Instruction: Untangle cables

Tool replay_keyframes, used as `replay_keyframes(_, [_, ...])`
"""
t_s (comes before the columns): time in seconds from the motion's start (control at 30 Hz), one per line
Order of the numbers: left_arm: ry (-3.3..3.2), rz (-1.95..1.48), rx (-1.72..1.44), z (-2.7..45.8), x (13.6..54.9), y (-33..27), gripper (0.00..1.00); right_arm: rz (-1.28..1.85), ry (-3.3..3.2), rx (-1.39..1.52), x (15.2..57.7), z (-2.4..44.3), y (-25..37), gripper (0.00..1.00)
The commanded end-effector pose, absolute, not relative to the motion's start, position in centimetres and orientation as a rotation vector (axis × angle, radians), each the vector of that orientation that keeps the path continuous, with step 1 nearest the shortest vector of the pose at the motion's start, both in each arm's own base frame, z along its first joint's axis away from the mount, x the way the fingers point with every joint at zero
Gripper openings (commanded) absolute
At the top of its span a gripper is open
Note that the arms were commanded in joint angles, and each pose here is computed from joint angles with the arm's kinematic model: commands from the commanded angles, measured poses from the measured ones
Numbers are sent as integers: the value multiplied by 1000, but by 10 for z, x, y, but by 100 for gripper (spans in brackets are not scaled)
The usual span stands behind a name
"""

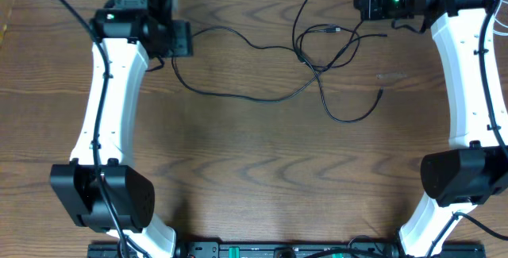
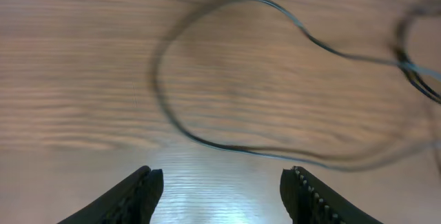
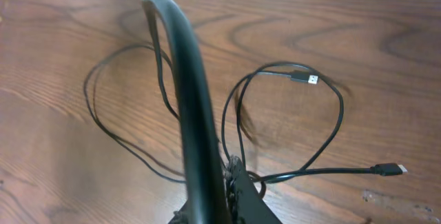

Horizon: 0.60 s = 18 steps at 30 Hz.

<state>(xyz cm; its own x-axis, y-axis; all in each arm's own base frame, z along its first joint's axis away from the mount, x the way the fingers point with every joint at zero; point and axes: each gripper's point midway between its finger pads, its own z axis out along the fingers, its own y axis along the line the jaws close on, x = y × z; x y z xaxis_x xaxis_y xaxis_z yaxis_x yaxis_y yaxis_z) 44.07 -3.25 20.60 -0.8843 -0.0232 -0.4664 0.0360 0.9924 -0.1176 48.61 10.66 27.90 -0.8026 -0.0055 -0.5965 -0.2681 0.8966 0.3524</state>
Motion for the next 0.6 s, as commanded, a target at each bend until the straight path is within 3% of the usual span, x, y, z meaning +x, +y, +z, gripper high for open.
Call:
replay_keyframes(0.0, [2640, -426, 299, 196, 428, -85, 61, 639, 2413, -167, 488, 290, 107, 1])
replay_keyframes(0.27, [2582, -618, 492, 179, 415, -156, 61, 644, 2429, -162, 485, 288, 106, 1])
replay_keyframes(0.5, [2484, -706, 276, 166, 436, -205, 62, 647, 2450, -158, 481, 285, 106, 1])
replay_keyframes(0.57, [2407, -709, 266, 167, 448, -218, 67, 648, 2454, -157, 480, 284, 106, 1])
